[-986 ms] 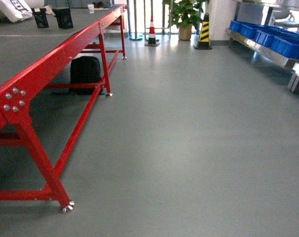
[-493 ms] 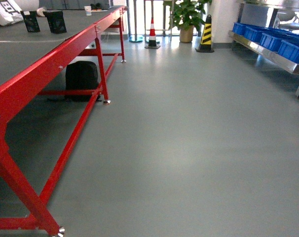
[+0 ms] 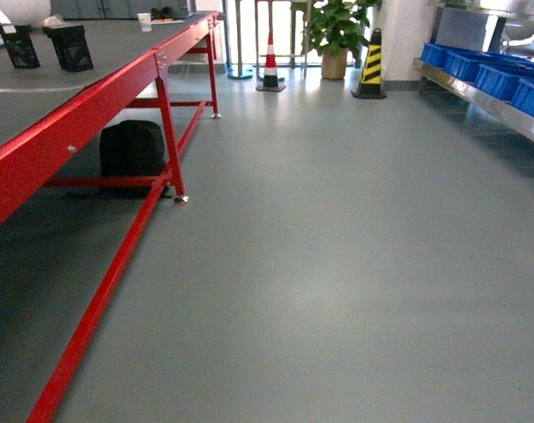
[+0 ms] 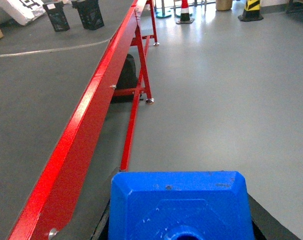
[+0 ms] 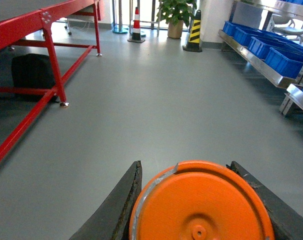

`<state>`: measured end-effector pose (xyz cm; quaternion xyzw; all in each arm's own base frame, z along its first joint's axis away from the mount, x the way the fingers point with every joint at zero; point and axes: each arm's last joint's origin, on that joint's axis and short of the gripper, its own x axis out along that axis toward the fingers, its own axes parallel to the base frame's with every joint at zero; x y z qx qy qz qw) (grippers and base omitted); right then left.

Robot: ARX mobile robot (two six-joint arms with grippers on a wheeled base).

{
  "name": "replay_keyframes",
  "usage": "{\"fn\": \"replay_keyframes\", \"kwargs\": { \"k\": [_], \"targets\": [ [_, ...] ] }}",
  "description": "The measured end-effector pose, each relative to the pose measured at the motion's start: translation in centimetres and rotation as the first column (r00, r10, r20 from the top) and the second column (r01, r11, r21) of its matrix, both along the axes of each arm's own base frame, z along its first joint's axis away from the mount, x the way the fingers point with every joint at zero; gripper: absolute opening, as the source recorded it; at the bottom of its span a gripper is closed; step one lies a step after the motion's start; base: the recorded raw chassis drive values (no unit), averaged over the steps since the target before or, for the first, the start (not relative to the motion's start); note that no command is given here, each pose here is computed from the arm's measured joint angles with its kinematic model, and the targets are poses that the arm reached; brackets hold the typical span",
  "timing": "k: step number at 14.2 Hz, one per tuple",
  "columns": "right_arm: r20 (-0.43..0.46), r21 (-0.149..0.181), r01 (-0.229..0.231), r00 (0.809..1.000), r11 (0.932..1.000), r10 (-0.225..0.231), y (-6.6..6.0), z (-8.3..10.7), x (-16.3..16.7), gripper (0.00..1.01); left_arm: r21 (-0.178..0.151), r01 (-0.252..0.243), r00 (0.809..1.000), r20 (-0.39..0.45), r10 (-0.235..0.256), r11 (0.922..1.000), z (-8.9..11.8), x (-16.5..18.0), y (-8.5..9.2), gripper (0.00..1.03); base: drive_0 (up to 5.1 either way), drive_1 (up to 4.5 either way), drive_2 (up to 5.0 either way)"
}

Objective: Sort blue parts and orange caps into right shelf containers

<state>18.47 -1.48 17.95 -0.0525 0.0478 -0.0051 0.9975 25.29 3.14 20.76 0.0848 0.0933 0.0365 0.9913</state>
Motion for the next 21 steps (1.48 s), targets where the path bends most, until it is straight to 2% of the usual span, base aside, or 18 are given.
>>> {"fn": "replay_keyframes", "kwargs": {
  "k": [21],
  "targets": [
    [0.000, 0.000, 0.001, 1.000, 1.0000, -0.001, -0.01, 0.00, 0.00, 0.43, 0.000, -0.001, 1.000, 0.001, 0.001, 1.0000, 0.01, 0.00, 0.02, 0.44, 0.1, 4.45, -4.2]
  ]
}}
